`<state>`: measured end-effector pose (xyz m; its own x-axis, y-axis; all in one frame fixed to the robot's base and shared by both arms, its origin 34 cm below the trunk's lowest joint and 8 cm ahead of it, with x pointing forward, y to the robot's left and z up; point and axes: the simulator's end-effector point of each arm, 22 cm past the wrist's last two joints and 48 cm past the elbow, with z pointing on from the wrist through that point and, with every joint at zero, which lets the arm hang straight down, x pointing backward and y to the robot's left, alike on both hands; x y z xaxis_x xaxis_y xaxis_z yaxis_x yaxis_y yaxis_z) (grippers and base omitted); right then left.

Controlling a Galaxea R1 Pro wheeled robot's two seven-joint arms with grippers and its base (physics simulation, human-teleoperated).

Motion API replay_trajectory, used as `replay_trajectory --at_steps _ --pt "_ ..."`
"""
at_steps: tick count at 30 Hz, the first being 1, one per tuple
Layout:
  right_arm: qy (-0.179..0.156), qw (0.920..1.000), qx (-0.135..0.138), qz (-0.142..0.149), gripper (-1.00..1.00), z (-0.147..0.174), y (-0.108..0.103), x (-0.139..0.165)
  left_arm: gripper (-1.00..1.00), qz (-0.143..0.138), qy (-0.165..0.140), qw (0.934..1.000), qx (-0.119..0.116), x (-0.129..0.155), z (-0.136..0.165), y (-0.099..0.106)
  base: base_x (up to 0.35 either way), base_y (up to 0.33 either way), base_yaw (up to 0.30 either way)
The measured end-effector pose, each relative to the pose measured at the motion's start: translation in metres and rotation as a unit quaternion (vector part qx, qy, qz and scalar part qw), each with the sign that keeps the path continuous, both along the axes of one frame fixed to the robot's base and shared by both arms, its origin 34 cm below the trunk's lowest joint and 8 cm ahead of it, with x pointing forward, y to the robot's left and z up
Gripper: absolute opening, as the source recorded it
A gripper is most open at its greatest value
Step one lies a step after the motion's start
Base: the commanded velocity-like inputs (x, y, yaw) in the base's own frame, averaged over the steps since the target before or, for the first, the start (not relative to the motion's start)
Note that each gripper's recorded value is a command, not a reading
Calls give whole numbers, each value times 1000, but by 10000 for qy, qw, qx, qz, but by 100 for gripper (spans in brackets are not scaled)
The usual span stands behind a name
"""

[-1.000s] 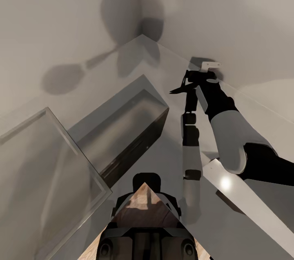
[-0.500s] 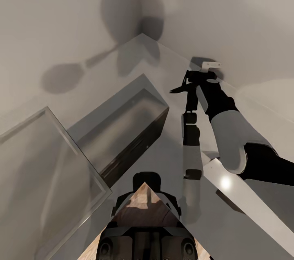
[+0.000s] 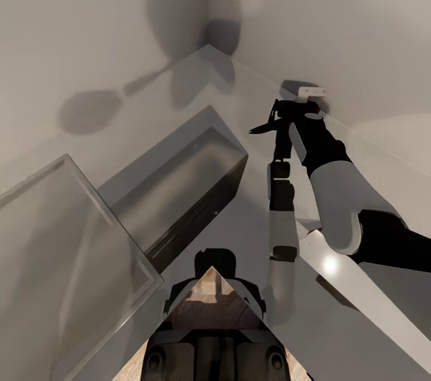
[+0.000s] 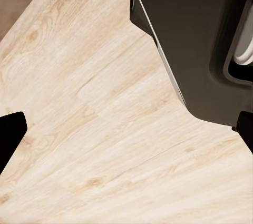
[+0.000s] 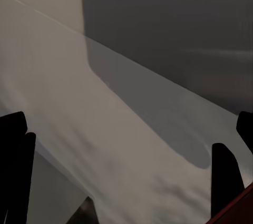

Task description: In the kitchen, take the Vidalia onion out of the sink, dice it on the chopping board with the paring knife, put the diced onion into the bowl on the countertop, then place both the paring knife and the chopping board into the sink.

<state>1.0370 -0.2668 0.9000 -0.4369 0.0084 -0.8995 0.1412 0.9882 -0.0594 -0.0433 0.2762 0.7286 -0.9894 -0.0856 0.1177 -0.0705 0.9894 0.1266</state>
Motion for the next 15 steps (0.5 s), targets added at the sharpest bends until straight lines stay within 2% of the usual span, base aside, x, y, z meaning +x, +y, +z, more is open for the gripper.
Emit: replay_trajectory --at_steps 12,15 --pt "10 10000 9 -18 100 0 -1 0 100 -4 2 10000 0 0 0 0 0 0 0" --pt "-5 9999 73 -104 100 1 -6 0 100 -3 4 10000 -2 0 0 0 0 0 0"
